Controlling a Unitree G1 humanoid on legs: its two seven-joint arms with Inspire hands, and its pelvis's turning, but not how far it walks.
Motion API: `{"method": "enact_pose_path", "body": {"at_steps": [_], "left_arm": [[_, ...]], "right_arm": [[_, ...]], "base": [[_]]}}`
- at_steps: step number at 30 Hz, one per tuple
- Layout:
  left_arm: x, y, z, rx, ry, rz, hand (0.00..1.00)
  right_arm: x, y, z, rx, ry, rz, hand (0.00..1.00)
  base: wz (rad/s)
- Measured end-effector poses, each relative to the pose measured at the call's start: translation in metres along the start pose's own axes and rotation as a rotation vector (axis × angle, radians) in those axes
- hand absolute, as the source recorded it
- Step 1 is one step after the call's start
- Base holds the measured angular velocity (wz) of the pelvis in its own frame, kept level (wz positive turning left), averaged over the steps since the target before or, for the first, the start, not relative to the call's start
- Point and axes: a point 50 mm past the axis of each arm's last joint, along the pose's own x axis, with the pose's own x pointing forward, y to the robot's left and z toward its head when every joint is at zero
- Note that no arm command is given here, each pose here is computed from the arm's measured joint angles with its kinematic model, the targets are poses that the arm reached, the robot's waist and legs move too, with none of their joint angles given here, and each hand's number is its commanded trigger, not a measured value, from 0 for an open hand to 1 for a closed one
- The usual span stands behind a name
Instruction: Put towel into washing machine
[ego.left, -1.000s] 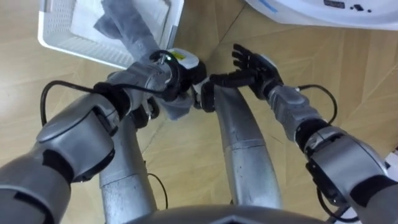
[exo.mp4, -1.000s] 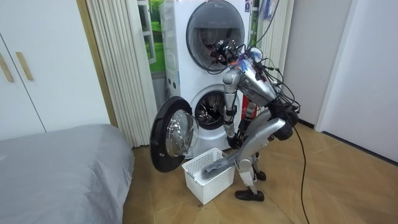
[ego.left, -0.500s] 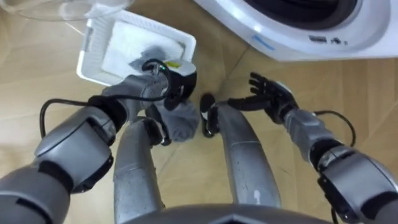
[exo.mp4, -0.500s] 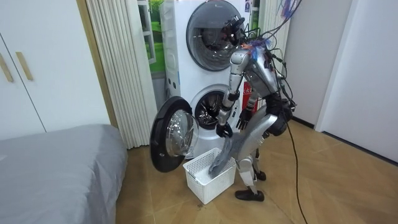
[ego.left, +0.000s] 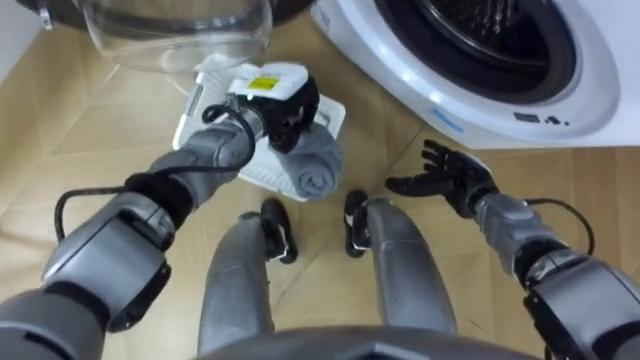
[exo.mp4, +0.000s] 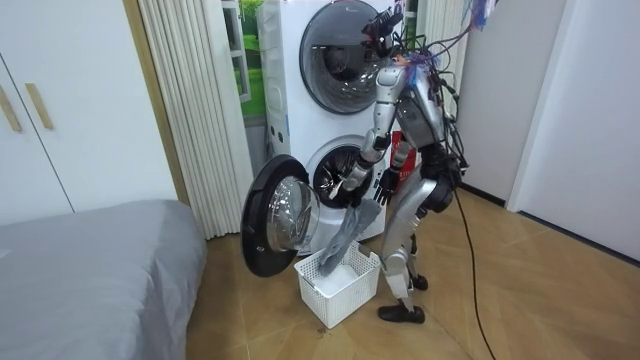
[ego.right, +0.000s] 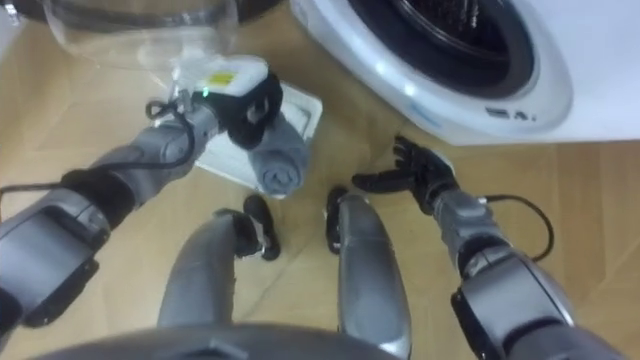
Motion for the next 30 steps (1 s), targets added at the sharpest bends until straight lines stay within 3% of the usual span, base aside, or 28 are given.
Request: {"method": "enact_pose_path", "body": {"at_steps": [4, 9, 11, 17, 23, 30], "left_arm": [[-0.008, -0.017, -0.004, -0.201, 0.055, -0.005, 1.0], [-0.009, -0.018, -0.006, -0.489, 0.089, -0.022, 1.0], [-0.009, -0.02, -0.004, -0.661, 0.08, -0.051, 1.0], [-0.011, -0.032, 0.008, -0.983, 0.01, -0.157, 1.0], [-0.012, -0.038, 0.032, -1.236, -0.131, -0.233, 1.0], [-0.013, -0.042, 0.036, -1.411, -0.161, -0.294, 1.0]], "right_arm": [[-0.001, 0.001, -0.003, -0.036, 0.011, 0.012, 0.0], [0.001, 0.008, -0.003, -0.14, 0.024, 0.039, 0.0], [0.003, 0.015, -0.004, -0.166, 0.029, 0.042, 0.0], [0.007, 0.033, 0.003, -0.258, -0.005, 0.067, 0.0], [0.011, 0.045, 0.015, -0.277, -0.054, 0.082, 0.0], [0.011, 0.05, 0.021, -0.27, -0.104, 0.051, 0.0]], "base": [[0.0], [0.01], [-0.03], [0.0], [0.03], [0.05]]}}
